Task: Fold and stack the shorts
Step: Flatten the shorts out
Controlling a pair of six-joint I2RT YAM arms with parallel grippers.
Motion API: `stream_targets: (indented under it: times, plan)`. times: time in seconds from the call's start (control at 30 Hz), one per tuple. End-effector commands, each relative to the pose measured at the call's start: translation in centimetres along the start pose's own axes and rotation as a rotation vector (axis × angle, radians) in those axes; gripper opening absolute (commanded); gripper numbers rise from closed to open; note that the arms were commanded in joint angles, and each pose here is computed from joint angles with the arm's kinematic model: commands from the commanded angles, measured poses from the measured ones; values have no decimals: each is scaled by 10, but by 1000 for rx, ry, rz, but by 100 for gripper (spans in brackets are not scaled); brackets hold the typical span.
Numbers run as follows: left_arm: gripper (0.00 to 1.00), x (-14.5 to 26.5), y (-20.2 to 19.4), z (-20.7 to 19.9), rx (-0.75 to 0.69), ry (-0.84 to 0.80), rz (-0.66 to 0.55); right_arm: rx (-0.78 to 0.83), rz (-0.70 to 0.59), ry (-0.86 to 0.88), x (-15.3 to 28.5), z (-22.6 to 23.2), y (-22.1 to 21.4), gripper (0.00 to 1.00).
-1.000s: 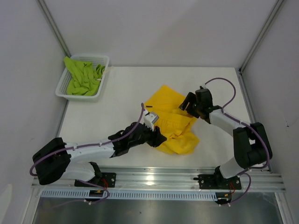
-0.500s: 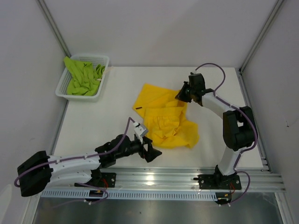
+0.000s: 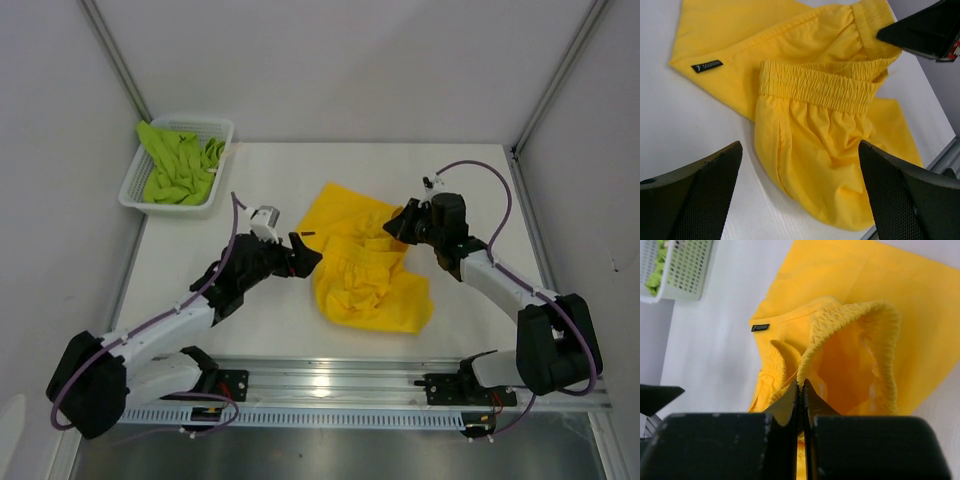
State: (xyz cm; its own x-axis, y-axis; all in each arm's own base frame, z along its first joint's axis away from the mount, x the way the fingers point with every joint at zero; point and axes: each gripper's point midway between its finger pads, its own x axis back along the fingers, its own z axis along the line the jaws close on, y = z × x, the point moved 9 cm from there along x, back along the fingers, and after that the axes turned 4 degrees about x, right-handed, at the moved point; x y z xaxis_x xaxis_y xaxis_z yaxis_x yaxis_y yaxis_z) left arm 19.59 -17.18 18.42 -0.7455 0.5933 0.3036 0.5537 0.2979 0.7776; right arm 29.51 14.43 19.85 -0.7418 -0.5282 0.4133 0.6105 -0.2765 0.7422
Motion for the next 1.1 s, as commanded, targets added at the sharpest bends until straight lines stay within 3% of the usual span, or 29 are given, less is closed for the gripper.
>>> stream_targets:
  times: [0.0,0.13,0.23,0.53,0.57,0.63,0.83,1.07]
  plan:
    - [99,-25,21,-13,4,-73,37,66,-62,48,1,2,3,0]
    - [99,-52,36,-17,2,-184,79,58,-21,-27,-4,-7,-5,0]
    - [99,-77,34,-12,-21,-212,132,43,-7,-80,-9,-12,-4,5]
    - [97,-117,-5,31,39,-139,271,8,5,-170,-11,-23,3,17]
    - [96,-119,-6,33,41,-138,268,5,5,-170,-11,-23,3,25]
    - [94,-125,-12,39,48,-128,287,-4,8,-165,-13,-23,1,29]
    - [88,-141,-19,51,53,-77,304,-13,12,-159,-14,-24,-1,31]
    - [50,-148,-17,47,71,-126,287,-16,12,-170,-14,-25,-2,31]
